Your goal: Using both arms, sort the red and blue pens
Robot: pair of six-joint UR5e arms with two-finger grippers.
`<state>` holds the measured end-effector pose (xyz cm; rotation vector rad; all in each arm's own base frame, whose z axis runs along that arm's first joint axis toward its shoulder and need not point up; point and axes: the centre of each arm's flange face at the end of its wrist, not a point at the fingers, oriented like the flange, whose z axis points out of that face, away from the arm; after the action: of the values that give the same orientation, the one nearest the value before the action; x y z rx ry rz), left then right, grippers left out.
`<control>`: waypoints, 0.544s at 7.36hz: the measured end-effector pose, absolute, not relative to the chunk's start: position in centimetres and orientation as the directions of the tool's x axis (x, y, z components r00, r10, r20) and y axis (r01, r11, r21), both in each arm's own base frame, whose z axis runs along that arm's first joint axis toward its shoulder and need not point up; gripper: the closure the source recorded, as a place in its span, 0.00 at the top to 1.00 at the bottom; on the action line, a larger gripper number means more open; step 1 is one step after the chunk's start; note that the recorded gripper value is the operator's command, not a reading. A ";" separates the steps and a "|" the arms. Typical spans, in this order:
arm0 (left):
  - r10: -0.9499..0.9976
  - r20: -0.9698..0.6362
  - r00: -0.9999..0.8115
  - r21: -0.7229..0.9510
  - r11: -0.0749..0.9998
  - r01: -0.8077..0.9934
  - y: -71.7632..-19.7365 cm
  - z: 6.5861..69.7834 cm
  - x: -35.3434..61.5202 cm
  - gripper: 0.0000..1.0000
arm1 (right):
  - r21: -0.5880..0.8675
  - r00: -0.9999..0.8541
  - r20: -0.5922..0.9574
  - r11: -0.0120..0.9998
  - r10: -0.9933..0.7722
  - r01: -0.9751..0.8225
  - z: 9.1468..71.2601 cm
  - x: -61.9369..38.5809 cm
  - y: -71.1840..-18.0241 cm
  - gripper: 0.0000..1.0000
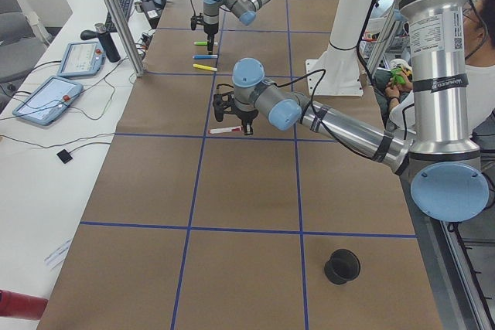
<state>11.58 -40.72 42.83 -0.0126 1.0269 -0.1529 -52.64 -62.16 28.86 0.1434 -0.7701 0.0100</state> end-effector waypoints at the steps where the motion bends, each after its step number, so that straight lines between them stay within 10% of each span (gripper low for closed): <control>1: -0.131 -0.852 0.507 -0.080 0.989 0.121 -40.6 42.7 11.5 0.00 | 0.131 0.714 0.699 0.990 -0.050 -0.059 29.4 -53.4 -62.5 0.42; 2: -0.130 -0.853 0.506 -0.079 0.990 0.121 -40.4 42.6 11.4 0.00 | 0.134 0.707 0.705 0.989 -0.053 -0.060 29.8 -53.9 -62.7 0.07; 4: -0.127 -0.853 0.505 -0.075 0.990 0.122 -40.1 42.4 11.3 0.00 | 0.131 0.706 0.706 0.989 -0.049 -0.063 29.8 -54.2 -62.8 0.00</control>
<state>11.27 -40.06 42.40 -0.0060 1.0300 -0.1501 -54.18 -62.80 29.78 0.1492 -0.7874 0.0078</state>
